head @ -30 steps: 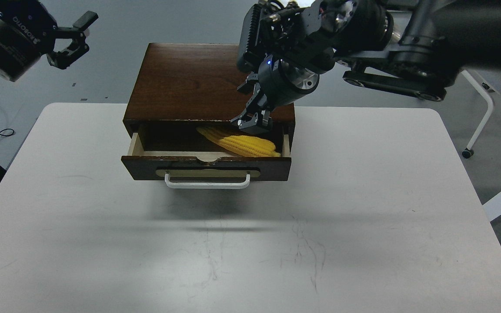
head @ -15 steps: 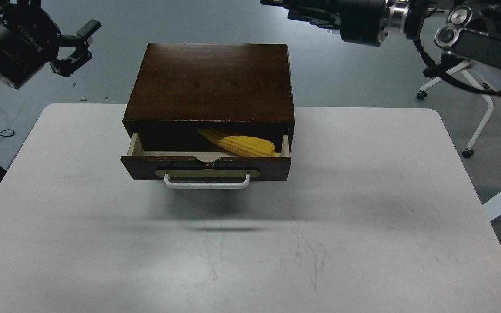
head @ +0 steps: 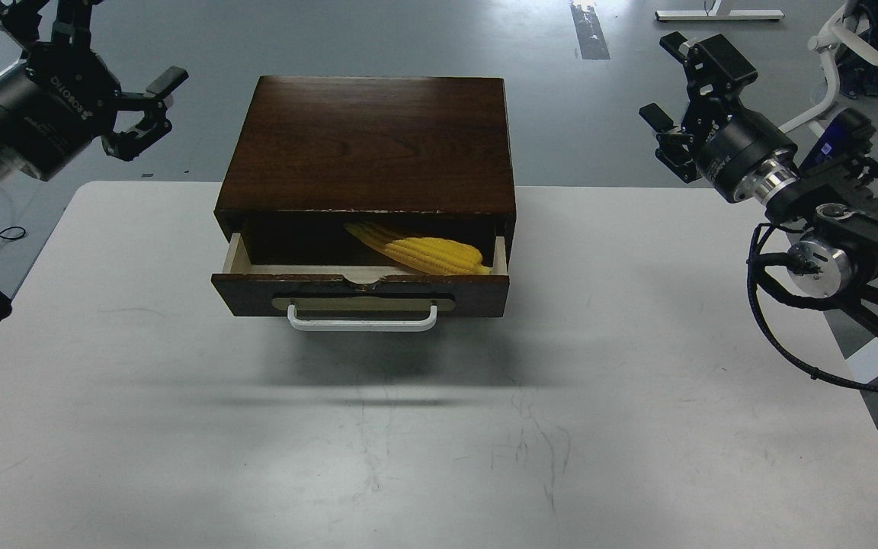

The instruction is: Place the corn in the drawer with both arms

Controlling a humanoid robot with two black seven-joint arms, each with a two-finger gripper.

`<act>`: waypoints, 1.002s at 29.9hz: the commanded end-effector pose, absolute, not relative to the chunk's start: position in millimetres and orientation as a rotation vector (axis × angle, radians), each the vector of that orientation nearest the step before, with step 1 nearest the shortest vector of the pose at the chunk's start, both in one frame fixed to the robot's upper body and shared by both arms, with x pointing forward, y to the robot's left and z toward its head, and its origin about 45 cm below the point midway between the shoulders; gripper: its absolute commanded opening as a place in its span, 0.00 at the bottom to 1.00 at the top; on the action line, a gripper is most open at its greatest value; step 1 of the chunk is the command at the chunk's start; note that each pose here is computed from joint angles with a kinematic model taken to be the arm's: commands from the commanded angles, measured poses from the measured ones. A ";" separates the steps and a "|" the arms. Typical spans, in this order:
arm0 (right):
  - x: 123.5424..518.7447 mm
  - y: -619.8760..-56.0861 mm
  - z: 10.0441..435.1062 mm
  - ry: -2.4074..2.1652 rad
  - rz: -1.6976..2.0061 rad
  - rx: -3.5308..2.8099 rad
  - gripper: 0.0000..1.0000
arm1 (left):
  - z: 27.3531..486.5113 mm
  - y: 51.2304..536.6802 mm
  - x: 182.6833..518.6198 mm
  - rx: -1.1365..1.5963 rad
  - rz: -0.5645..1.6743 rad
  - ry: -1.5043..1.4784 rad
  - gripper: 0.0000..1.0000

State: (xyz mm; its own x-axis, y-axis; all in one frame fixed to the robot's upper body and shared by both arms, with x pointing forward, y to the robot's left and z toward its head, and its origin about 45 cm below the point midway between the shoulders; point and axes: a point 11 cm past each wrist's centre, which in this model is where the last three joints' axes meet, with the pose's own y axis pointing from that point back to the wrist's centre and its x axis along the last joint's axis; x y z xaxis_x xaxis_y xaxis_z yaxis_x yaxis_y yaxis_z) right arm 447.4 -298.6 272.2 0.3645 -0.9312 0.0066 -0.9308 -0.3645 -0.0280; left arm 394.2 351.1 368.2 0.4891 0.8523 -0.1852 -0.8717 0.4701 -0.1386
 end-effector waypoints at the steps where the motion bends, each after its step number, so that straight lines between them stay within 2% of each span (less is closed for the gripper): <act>1: 439.7 -310.3 253.7 1.795 0.100 -2.521 1.00 | 355.9 345.5 394.4 -0.229 1.052 0.125 0.99; 9: 426.9 -317.9 244.3 1.444 0.345 -2.592 1.00 | 341.7 347.9 392.5 -0.278 1.064 0.170 0.99; 16: 424.1 -321.7 234.8 1.450 0.375 -2.585 1.00 | 333.4 357.4 385.2 -0.327 0.982 0.232 0.99; 23: 429.4 -318.1 246.5 1.430 0.358 -2.539 1.00 | 323.6 375.7 393.6 -0.347 1.060 0.301 0.99; 30: 429.7 -317.3 246.6 1.427 0.360 -2.530 1.00 | 319.2 374.7 396.6 -0.346 1.065 0.307 0.99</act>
